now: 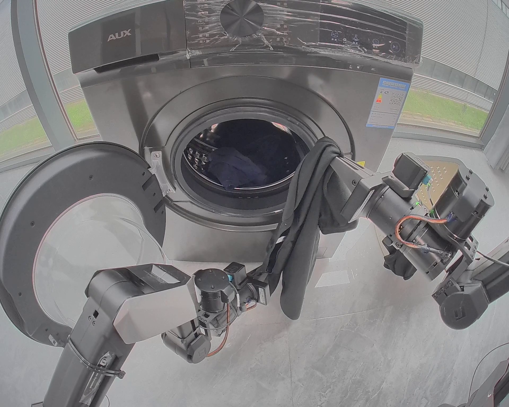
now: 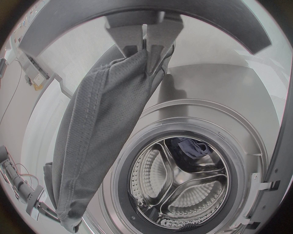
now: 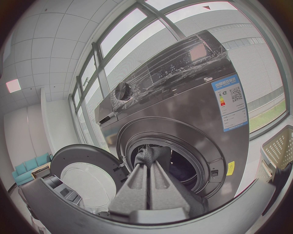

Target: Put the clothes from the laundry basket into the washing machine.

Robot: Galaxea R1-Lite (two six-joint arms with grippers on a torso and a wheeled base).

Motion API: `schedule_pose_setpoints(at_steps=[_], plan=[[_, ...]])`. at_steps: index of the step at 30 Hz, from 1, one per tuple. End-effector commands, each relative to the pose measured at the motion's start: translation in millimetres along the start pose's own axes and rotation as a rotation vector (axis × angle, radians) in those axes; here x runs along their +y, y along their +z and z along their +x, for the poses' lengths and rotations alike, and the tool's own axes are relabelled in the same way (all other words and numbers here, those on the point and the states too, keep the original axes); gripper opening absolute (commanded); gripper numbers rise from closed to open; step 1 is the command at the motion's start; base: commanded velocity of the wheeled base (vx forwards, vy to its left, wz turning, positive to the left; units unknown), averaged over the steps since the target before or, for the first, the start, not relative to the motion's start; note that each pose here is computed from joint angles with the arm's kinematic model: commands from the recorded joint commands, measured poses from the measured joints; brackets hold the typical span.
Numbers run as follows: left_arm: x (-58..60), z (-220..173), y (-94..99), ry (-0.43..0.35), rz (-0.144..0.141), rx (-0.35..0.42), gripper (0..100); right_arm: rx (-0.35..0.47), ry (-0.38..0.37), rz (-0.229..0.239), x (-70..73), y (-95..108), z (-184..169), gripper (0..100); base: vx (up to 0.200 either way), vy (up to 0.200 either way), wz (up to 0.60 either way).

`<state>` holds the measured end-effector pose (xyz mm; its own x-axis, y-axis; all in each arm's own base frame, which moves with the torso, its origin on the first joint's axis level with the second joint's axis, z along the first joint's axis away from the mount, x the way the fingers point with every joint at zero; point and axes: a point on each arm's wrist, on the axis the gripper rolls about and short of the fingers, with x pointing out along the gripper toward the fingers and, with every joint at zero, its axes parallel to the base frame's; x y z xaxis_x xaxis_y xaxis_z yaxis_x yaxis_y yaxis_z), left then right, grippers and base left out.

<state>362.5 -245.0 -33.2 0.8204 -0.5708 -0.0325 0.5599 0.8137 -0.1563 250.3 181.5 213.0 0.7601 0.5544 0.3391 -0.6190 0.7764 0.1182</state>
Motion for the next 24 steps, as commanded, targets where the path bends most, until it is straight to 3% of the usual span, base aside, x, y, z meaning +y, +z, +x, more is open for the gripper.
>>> schedule_pose_setpoints(at_steps=[1, 2, 8, 13, 20, 24], plan=[[10.7, -2, 22.0, 0.024, 0.000, -0.049, 0, 0.009, -0.007, -0.002, -2.1, -2, -2, 0, 0.000, 0.000, 0.00], [11.7, -3, 24.0, 0.027, 0.000, -0.051, 0, 0.012, -0.007, -0.002, -2.2, -3, -3, 0, 0.000, 0.000, 0.00], [20.2, -52, 92.7, 0.045, 0.007, -0.091, 0, 0.039, -0.013, -0.003, -4.5, -7, -10, 0, 0.000, 0.000, 0.00], [26.3, -105, 125.8, 0.046, 0.021, -0.078, 0, 0.019, -0.015, 0.013, -4.4, -6, -11, 0, 0.000, 0.000, 0.00], [40.0, -160, 182.3, 0.119, 0.022, -0.217, 0, 0.046, -0.018, 0.019, -4.6, -15, -15, 0, 0.000, 0.000, 0.00], [36.9, -172, 196.6, 0.100, 0.036, -0.262, 0, 0.049, -0.024, 0.018, -6.4, -17, -15, 0, 0.000, 0.000, 0.00]])
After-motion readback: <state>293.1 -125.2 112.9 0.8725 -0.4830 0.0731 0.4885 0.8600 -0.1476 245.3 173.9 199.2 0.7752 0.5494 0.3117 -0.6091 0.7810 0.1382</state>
